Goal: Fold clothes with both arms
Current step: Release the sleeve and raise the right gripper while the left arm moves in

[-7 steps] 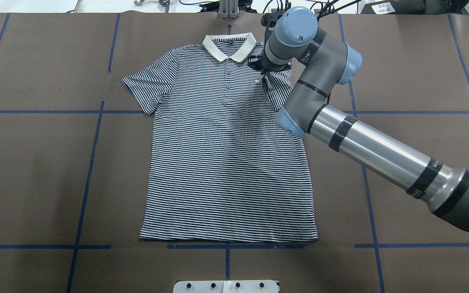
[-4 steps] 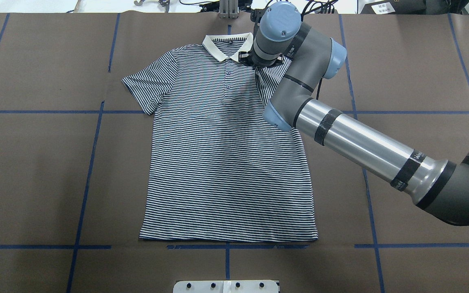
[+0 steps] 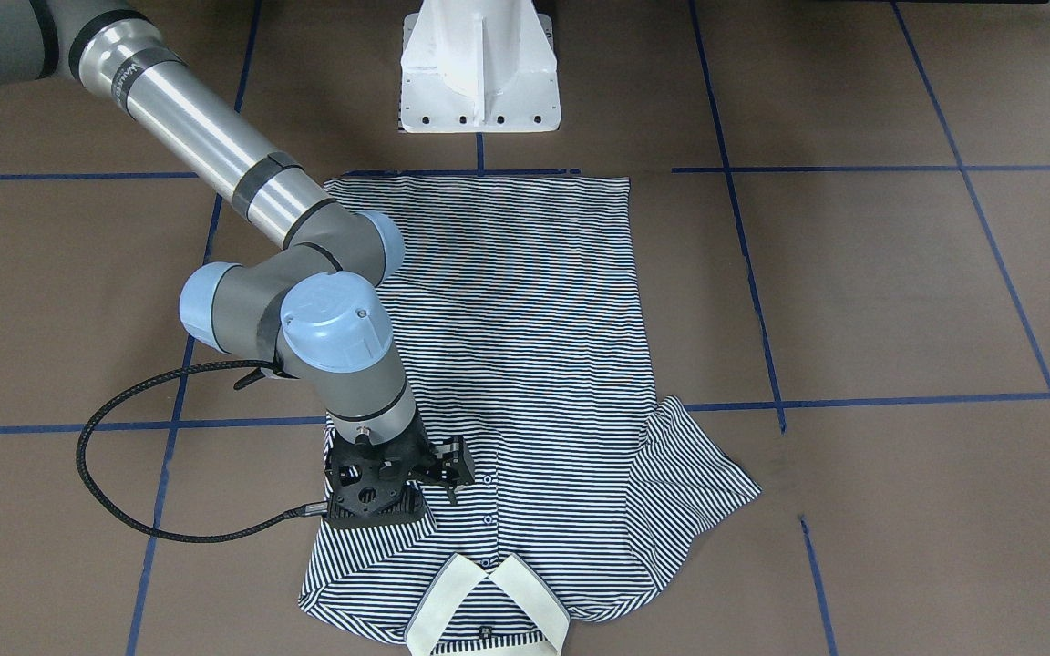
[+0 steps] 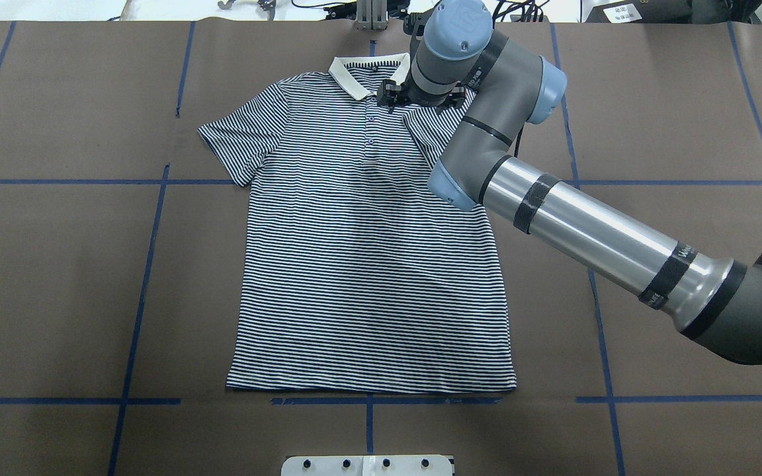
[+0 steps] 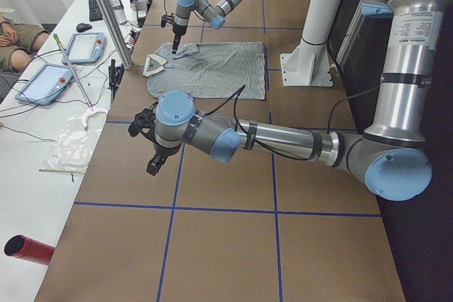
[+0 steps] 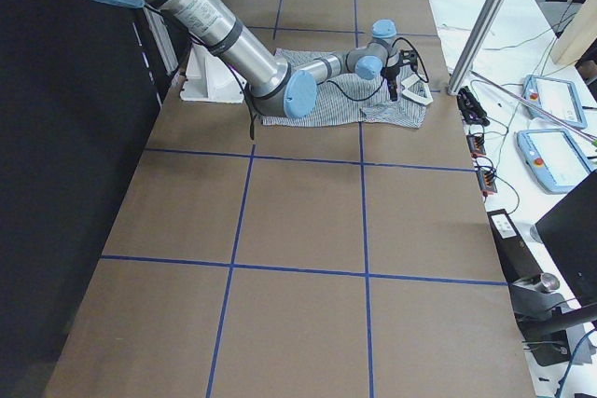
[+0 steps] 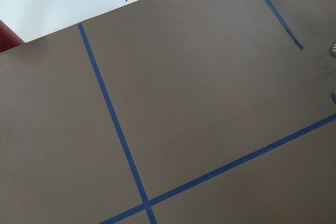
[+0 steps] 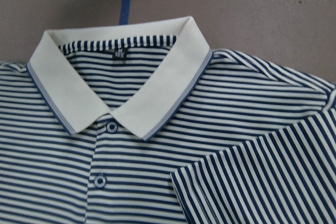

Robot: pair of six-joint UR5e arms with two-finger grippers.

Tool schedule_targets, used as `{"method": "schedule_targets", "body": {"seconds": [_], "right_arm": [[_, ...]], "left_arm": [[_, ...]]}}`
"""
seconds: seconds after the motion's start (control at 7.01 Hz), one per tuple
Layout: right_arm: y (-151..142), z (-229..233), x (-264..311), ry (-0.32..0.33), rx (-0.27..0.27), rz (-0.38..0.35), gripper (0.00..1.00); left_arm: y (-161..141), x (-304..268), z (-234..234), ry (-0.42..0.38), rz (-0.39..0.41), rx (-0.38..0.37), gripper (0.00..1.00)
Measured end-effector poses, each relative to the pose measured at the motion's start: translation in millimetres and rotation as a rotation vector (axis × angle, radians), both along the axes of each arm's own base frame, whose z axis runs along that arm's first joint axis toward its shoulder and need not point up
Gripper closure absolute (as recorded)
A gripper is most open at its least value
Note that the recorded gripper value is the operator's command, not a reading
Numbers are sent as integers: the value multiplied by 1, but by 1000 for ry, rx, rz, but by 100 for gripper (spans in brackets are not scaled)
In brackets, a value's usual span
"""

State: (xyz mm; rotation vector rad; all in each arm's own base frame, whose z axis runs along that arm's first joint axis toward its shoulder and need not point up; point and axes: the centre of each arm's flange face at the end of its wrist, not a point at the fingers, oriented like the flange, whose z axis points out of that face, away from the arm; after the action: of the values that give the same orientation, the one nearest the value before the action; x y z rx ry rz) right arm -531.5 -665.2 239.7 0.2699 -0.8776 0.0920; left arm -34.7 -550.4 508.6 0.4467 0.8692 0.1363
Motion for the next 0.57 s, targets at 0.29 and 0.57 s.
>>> {"method": "schedule_targets", "body": {"seconds": [0.29, 0.57], "right_arm": [[54, -4, 57, 76, -86, -72, 0], [107, 0, 126, 215, -30, -229, 0]], "left_arm": [[-13, 104, -63, 95, -130, -172, 0], [-20, 241, -109, 127, -313, -300, 0]]}}
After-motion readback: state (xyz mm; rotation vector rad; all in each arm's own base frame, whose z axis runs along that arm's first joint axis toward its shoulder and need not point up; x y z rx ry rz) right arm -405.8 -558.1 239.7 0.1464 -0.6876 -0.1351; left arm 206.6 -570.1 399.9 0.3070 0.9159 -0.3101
